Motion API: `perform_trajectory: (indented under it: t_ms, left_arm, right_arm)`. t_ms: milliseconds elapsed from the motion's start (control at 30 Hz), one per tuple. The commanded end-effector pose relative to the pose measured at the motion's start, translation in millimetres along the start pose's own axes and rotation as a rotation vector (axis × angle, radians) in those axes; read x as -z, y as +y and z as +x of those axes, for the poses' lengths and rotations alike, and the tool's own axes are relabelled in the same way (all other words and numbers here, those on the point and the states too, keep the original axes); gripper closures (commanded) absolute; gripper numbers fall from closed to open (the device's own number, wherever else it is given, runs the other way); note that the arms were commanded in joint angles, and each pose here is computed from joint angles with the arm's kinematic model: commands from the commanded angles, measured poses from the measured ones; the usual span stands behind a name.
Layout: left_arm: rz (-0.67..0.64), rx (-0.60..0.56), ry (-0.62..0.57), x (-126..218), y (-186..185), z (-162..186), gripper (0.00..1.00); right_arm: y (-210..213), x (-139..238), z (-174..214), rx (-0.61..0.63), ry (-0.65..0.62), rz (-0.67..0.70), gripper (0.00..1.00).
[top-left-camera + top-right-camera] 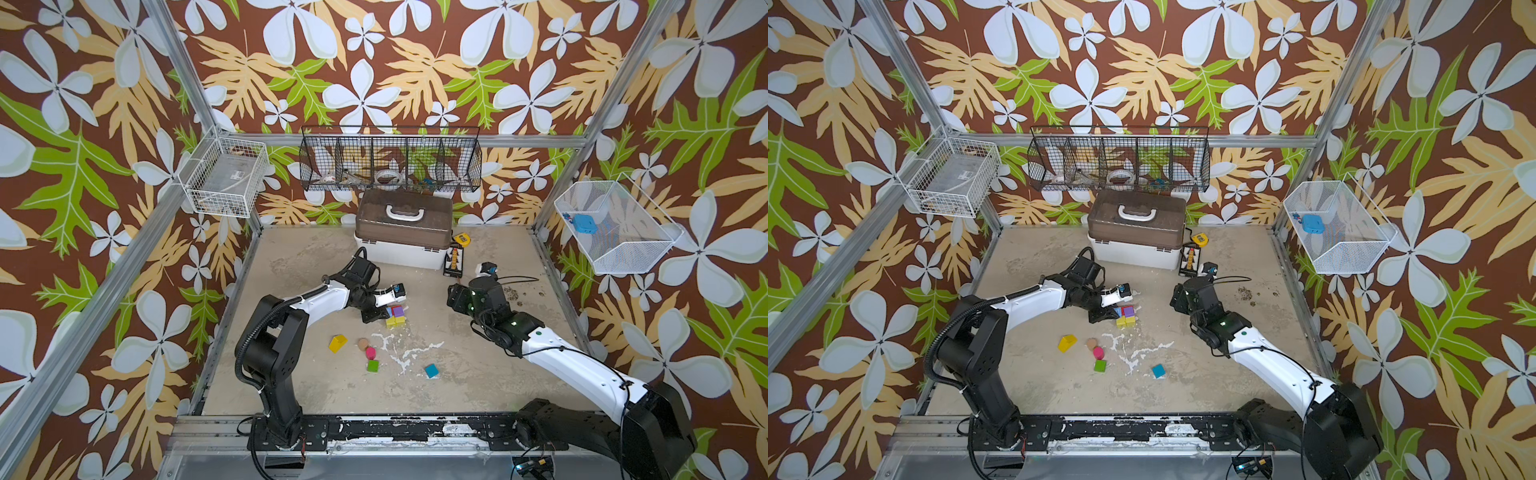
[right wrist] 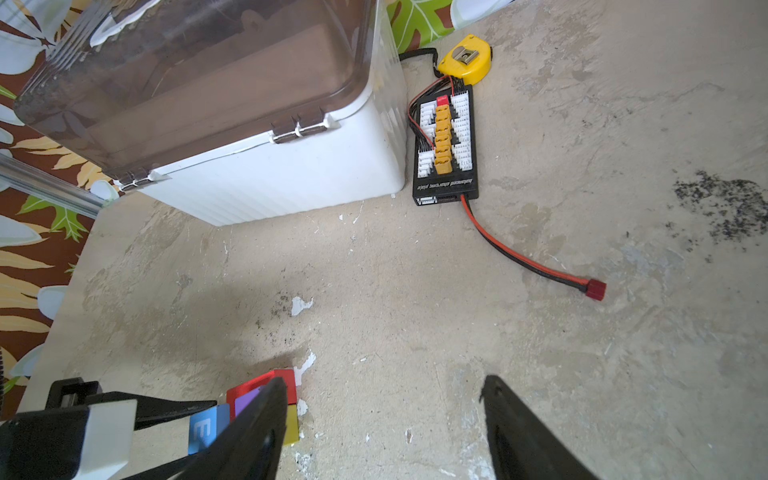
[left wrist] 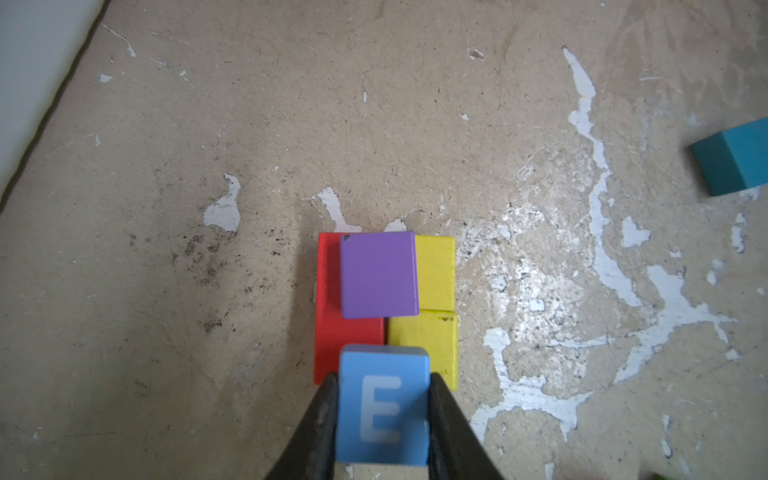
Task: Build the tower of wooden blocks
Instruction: 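Lift the blue E cube and carry it toward the block stack, then lower the blue E cube beside the purple cube and open the left gripper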
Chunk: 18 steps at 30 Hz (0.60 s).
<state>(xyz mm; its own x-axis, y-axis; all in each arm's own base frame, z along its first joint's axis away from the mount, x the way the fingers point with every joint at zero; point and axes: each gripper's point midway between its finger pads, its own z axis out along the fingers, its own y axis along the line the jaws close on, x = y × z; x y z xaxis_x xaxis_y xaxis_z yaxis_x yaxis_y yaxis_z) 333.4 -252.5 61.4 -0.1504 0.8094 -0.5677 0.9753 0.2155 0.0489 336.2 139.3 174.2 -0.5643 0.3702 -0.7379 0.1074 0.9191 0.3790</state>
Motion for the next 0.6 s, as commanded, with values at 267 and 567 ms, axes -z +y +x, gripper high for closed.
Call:
perform_trajectory:
  t_ms: [267, 567]
  left_arm:
    - [0.012, 0.037, 0.005, -7.9, 2.9, -1.5, 1.00]
    - [0.026, 0.026, 0.000, -7.7, -1.2, -2.7, 0.99]
  right_arm:
    - [3.1, 2.0, -5.6, -0.006, -0.016, -0.006, 0.26]
    - [2.4, 1.8, -5.3, -0.006, -0.015, -0.005, 0.26]
